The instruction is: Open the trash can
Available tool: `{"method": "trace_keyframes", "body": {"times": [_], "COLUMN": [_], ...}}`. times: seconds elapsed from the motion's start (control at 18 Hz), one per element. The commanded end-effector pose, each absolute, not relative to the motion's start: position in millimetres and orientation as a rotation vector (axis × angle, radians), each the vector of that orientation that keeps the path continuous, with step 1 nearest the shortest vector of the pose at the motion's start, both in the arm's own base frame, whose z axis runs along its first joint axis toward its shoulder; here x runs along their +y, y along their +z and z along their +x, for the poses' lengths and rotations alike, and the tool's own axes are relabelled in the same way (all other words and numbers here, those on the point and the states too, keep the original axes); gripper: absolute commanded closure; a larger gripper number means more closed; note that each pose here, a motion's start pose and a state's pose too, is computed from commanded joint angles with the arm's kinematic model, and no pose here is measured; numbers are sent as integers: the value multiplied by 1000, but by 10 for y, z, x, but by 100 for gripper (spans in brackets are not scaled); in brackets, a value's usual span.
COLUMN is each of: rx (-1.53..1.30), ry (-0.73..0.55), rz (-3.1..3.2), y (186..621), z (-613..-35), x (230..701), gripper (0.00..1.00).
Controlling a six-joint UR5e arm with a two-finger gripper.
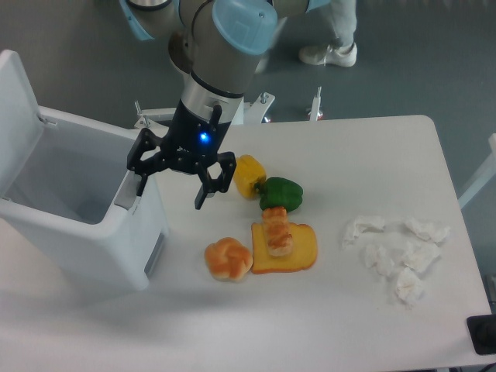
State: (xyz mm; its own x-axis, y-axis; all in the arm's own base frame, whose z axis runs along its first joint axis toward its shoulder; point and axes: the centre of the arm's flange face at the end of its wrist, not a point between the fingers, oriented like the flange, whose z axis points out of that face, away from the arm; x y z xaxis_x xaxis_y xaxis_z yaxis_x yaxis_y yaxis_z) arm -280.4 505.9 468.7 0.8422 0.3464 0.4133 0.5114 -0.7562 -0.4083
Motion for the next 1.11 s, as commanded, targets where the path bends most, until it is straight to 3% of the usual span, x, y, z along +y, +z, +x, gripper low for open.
{"method": "trace_keyframes", "body": {"times": [0.17, 0.39, 0.67, 0.83, 1.11], "rx": [-622, -645, -516, -459, -252], "ry": [-403, -312, -209, -66, 18], "rz": [-2490, -2455, -2498, -2567, -2689], "y": [4757, 4774, 4386, 4172, 3701], "z": [-2895, -3521, -4314, -4694, -5116], "x": [5047, 4759, 4613, 4536, 4345], "gripper": [0, 0, 0, 0, 0]}}
